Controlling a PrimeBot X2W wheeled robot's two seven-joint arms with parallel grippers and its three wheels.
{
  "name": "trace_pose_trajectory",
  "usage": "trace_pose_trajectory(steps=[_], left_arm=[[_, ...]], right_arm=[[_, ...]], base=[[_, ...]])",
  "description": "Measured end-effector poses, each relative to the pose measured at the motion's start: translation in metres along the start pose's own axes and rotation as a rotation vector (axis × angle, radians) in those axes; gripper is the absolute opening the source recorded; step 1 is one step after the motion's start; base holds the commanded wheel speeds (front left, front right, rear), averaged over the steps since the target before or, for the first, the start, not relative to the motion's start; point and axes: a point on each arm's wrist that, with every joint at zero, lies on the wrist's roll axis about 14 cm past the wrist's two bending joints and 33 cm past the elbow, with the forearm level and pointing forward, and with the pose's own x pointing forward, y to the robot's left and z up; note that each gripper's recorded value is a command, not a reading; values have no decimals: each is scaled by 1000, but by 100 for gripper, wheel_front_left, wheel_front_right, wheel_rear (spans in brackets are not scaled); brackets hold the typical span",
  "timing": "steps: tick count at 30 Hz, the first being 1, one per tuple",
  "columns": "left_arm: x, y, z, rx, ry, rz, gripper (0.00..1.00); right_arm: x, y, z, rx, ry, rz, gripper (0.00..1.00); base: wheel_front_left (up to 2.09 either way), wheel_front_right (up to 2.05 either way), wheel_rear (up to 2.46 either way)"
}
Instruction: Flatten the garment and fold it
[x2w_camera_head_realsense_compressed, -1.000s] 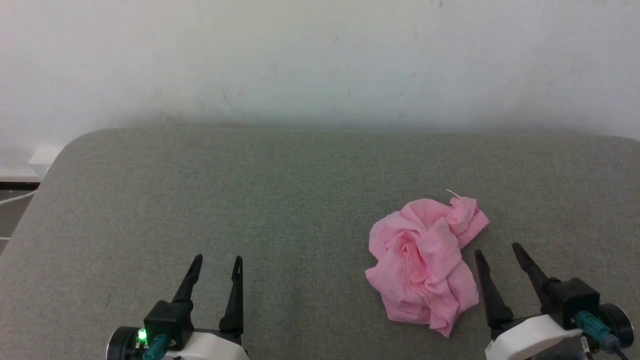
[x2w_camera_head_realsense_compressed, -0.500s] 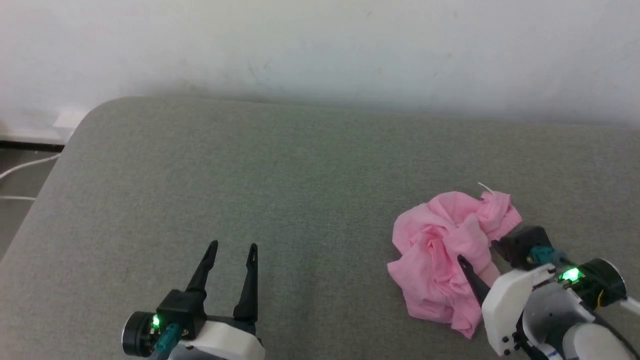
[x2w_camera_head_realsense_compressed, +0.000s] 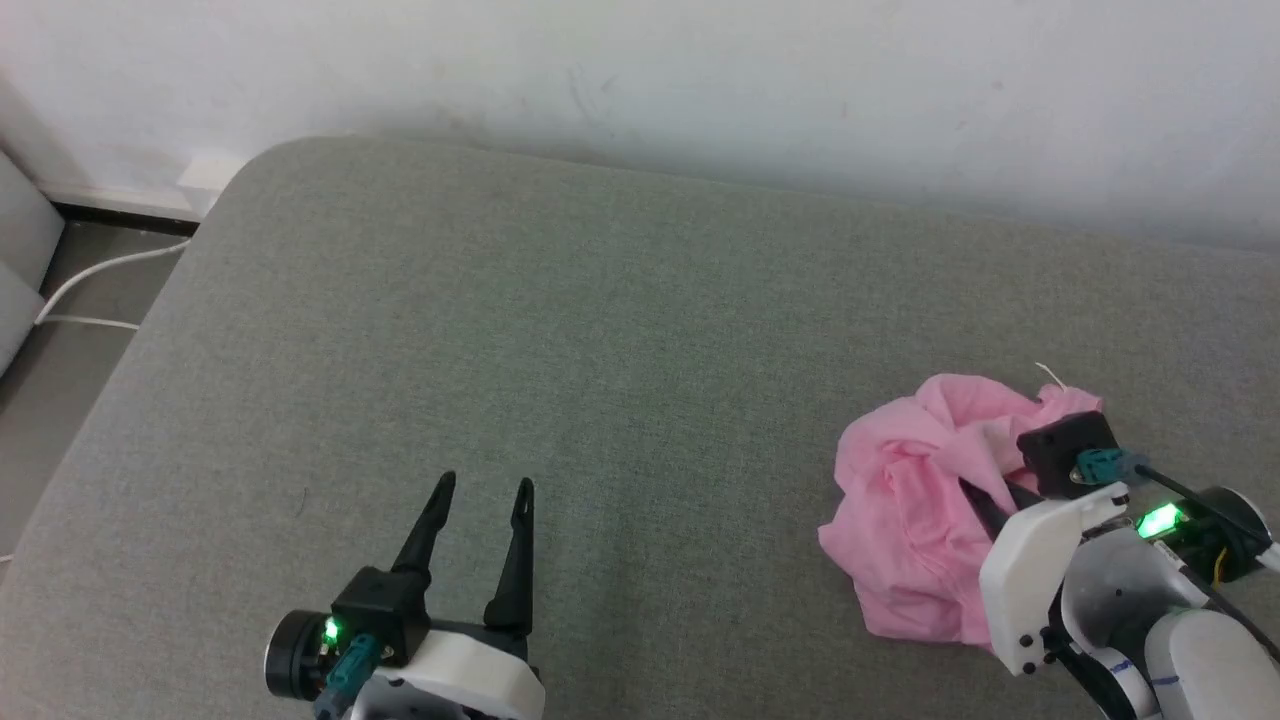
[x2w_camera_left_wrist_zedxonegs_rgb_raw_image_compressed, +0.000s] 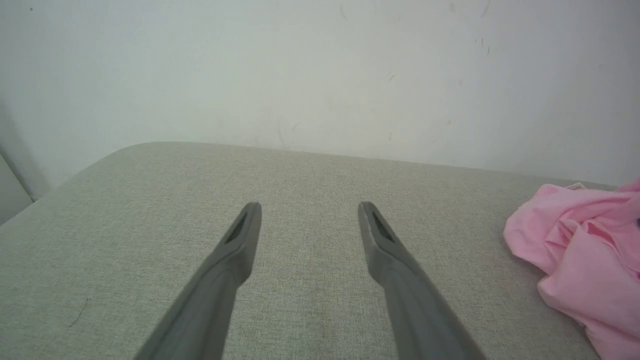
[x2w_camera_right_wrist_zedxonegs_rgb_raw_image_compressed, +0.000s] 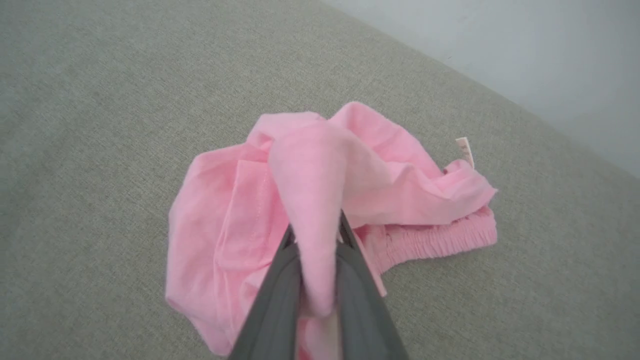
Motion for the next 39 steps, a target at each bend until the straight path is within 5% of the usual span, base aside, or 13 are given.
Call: trace_pose_trajectory(steps=[9,15,18,24,28,29,30,35,39], left_arm=[[-9,4,9,12,-33,-2,100],[-13,-2,11,4,-46,-22,100],[-12,-5,11,5,-46,-31,100],[-8,-7,-1,8,-6,-47,100],[-4,-10,-8,12,19,-58,100],[-2,-11,-10,12,23,-61,100],[0,-12,-10,12,25,-65,100],[8,-24,-13,11,32,-102,100],[10,-31,-11,-2,24,-123,100]], right_arm=[[-25,33,103,21,-372,108,0],[-63,27,179,158,-658,156,0],[-54,4,152,213,-566,115,0],[-20,-44,-1,290,-131,-32,0],[-17,-71,-55,294,-11,-126,0],[-17,-77,-60,284,-2,-147,15],[-17,-83,-63,278,1,-165,100],[-17,-98,-54,259,-59,-215,100],[-29,-111,-13,239,-257,-257,100]], base=[[0,0,0],[0,0,0],[0,0,0],[0,0,0],[0,0,0],[0,0,0],[0,0,0],[0,0,0],[0,0,0]])
